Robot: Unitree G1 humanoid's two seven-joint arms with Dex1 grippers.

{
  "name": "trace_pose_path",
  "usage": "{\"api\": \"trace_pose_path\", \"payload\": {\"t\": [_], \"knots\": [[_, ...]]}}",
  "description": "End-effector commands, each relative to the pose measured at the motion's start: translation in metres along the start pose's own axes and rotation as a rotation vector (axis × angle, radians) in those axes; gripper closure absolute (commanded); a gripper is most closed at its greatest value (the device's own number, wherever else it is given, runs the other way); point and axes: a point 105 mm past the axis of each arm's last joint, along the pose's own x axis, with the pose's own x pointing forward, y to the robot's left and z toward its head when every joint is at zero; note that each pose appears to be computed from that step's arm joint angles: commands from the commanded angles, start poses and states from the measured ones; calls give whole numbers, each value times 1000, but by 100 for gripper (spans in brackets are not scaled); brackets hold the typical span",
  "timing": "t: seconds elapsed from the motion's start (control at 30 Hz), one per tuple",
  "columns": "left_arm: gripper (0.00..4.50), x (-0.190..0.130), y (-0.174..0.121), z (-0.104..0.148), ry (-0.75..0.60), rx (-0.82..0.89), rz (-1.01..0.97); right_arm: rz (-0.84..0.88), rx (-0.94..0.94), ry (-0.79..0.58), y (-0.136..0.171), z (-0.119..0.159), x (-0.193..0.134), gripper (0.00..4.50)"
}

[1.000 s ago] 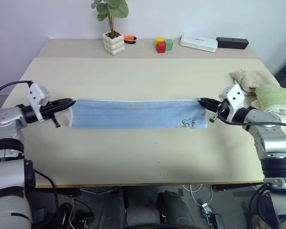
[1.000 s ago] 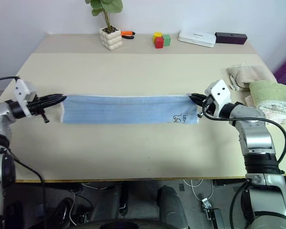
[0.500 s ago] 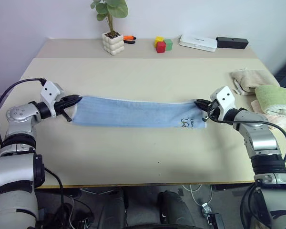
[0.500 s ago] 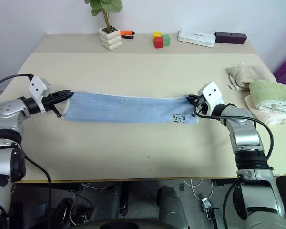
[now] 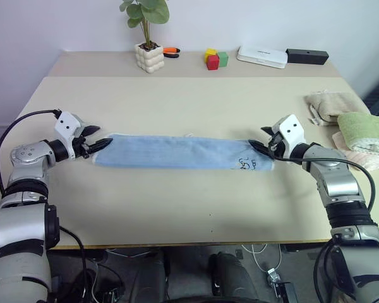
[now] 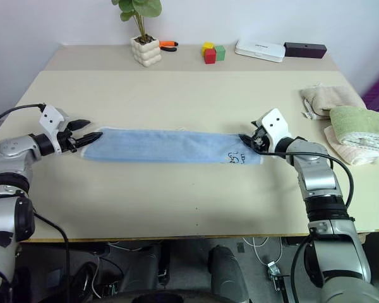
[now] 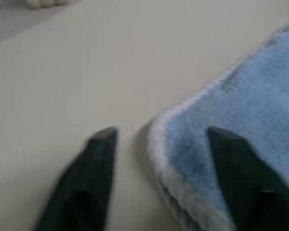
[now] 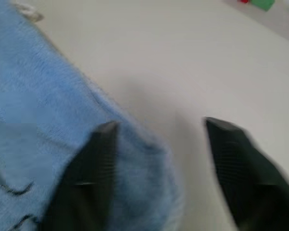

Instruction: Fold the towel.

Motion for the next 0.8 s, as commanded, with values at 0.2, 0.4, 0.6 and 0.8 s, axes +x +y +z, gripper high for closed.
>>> {"api": "trace_pose_path", "payload": {"t": [0.2,0.4,0.6,0.8], "knots": [[104,-14,36,35,-156,-120,155,-129,-3,-139,-30,37,-10,30],[414,4,33,68,-406,-317,160,-181,131,-316,-9,81,-5,285],[450,37,-7,82,-516,-436,138,-185,290,-318,49,77,20,446],[450,80,-60,68,-508,-705,132,-187,446,-222,101,44,51,446]]}}
